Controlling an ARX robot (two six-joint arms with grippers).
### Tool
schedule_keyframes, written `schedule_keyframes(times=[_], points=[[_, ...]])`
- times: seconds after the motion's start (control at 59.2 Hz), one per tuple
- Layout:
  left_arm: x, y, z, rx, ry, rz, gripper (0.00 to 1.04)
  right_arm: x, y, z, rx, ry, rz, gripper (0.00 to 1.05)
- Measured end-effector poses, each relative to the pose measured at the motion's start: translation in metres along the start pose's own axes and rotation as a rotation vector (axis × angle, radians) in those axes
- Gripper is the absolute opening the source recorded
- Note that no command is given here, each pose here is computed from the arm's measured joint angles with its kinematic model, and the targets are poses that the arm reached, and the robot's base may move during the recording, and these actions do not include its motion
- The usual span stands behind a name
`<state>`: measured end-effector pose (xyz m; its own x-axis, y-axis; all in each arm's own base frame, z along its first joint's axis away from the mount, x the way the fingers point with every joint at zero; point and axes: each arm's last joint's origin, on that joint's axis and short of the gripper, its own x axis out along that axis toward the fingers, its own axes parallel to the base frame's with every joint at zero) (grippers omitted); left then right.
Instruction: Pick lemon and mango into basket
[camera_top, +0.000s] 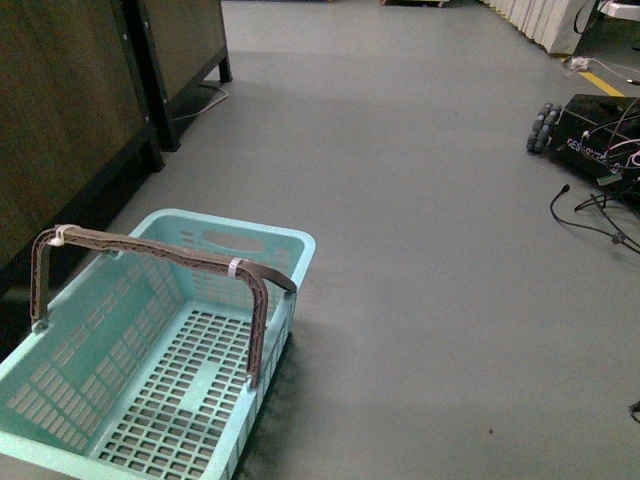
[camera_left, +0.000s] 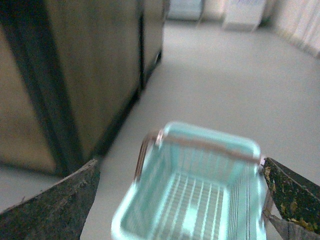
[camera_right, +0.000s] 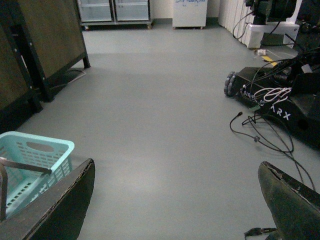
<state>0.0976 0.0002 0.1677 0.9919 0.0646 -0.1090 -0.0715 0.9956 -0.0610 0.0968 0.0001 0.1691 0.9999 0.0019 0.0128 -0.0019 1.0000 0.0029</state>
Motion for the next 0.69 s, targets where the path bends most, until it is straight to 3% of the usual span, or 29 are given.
schedule_keyframes(times=[0.068,0.118,0.405,0.692], points=[[0.008,0.002,0.002,-0.110,0.294,0.135,0.98,0.000,0.000,0.000,0.000,0.000,0.000,0.96],[0.018,0.003,0.003,-0.204,0.369,0.158,0.98,0.000,0.000,0.000,0.000,0.000,0.000,0.96],[0.106,0.019,0.016,-0.518,0.387,0.149,0.98,0.000,0.000,0.000,0.000,0.000,0.000,0.96],[0.203,0.004,-0.023,-0.748,0.459,0.186,0.98,0.000,0.000,0.000,0.000,0.000,0.000,0.96]])
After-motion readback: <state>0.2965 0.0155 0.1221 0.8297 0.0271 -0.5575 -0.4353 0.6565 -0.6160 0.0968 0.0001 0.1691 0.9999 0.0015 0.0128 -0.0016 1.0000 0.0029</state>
